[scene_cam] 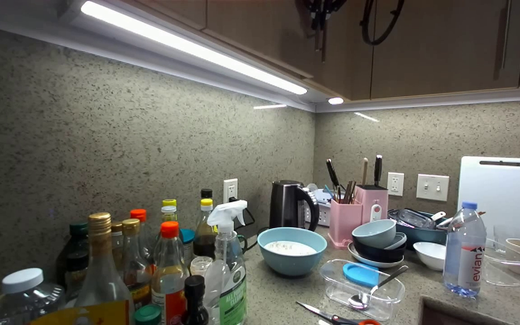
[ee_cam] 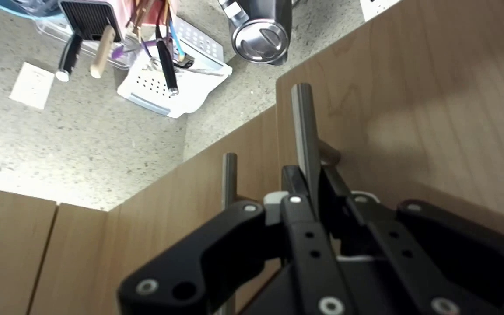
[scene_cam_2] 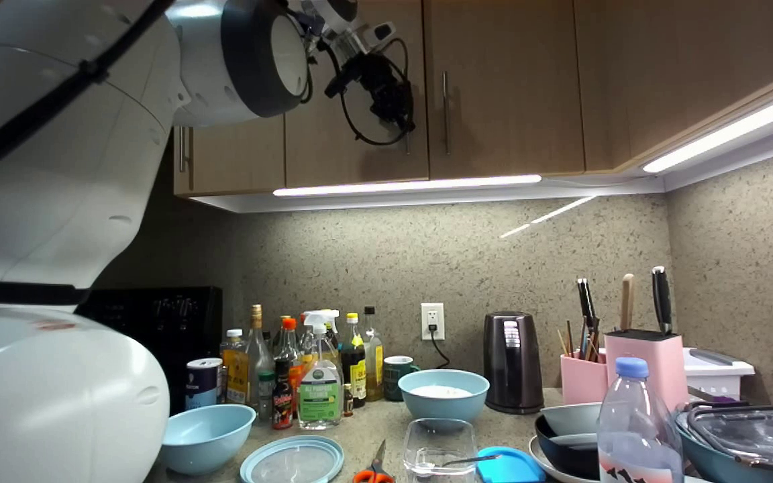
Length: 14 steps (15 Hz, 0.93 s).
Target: Open the left door of the drawer.
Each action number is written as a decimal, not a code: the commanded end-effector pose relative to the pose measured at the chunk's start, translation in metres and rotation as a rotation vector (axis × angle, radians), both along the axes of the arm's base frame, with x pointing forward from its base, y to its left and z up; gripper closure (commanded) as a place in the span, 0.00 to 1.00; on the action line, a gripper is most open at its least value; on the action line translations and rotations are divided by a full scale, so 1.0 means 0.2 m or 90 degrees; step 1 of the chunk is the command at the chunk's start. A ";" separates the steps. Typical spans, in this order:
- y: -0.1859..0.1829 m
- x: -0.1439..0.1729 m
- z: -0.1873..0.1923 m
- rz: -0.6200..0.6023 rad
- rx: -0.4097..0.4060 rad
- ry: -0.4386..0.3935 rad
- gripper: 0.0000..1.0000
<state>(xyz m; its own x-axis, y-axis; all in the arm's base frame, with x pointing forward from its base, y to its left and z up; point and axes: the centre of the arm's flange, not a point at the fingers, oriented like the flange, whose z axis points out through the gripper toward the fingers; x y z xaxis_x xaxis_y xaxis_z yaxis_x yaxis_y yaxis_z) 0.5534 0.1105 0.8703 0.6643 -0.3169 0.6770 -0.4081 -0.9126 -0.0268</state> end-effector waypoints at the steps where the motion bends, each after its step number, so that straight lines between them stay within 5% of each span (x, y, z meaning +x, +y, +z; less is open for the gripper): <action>1: 0.10 -0.32 0.07 -0.069 0.011 -0.025 0.93; 9: 0.17 -0.46 0.05 -0.176 0.053 -0.107 0.94; 14: 0.16 -0.44 0.10 -0.242 0.104 -0.105 0.95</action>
